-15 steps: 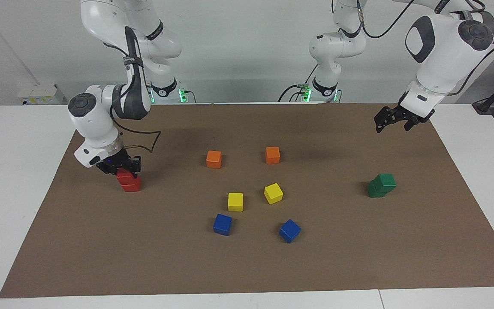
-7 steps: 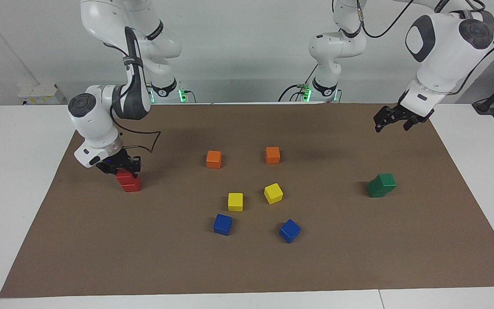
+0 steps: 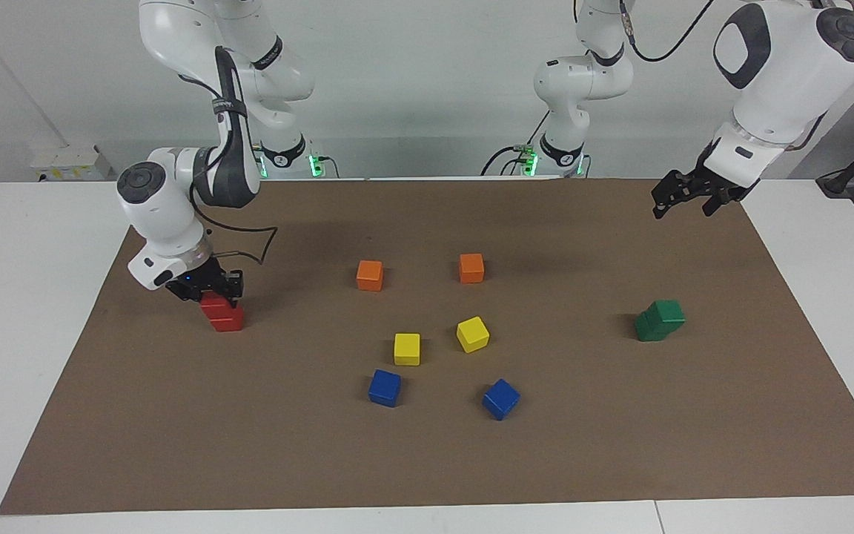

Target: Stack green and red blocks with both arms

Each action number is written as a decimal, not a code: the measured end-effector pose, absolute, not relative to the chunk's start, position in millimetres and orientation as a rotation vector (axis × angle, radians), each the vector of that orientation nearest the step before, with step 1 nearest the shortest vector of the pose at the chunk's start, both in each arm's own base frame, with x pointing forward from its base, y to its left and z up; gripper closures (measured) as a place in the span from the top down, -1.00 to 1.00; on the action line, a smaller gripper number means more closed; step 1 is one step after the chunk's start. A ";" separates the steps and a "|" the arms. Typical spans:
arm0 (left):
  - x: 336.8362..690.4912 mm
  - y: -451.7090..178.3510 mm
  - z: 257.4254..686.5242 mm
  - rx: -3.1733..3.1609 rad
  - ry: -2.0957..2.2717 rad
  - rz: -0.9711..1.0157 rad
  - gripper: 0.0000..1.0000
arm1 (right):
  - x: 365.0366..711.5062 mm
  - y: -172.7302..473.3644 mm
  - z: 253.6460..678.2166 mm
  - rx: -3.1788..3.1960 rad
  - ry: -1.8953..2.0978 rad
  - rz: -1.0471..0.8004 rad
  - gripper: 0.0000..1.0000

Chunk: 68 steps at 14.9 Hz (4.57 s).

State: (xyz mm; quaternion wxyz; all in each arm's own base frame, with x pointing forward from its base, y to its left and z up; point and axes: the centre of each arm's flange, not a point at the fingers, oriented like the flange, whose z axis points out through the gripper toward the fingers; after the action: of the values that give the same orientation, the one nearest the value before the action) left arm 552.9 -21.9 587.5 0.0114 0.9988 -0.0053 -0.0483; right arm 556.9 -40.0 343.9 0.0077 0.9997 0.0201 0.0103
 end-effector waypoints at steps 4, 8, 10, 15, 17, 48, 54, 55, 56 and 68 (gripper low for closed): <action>551.9 -23.4 589.8 3.115 -0.019 -0.161 1.00 | 556.9 -40.0 343.8 3.125 0.063 0.032 0.17; 552.1 -26.8 592.7 3.115 -0.029 -0.152 1.00 | 556.9 -39.9 343.8 3.125 0.063 0.032 0.98; 552.1 -26.5 592.7 3.115 -0.028 -0.151 1.00 | 556.9 -39.9 343.8 3.125 0.063 0.032 1.00; 552.2 -24.3 592.7 3.115 -0.022 -0.151 1.00 | 563.7 -39.6 355.3 3.124 0.062 0.063 1.00; 552.2 -24.1 592.7 3.115 -0.022 -0.151 1.00 | 572.2 -36.4 380.1 3.123 0.046 0.094 1.00; 552.3 -20.6 592.7 3.115 -0.009 -0.151 1.00 | 527.0 -17.4 621.1 3.132 -0.042 -0.082 1.00; 552.3 -20.6 592.7 3.115 -0.009 -0.151 1.00 | 526.1 -26.2 620.5 3.132 -0.070 -0.090 1.00; 552.3 -20.6 592.7 3.115 -0.009 -0.151 1.00 | 525.4 -27.1 620.1 3.132 -0.074 -0.098 1.00; 552.3 -20.6 592.7 3.115 -0.009 -0.151 1.00 | 525.0 -27.8 619.8 3.131 -0.078 -0.104 1.00; 552.3 -20.6 592.7 3.115 -0.008 -0.151 1.00 | 524.5 -28.6 619.5 3.125 -0.088 -0.110 1.00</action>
State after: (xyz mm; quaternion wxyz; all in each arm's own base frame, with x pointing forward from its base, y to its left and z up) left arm 552.3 -20.6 592.7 0.0113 0.9988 -0.0027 -0.0486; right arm 524.5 -28.6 619.5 0.0067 0.9990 -0.0280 -0.0352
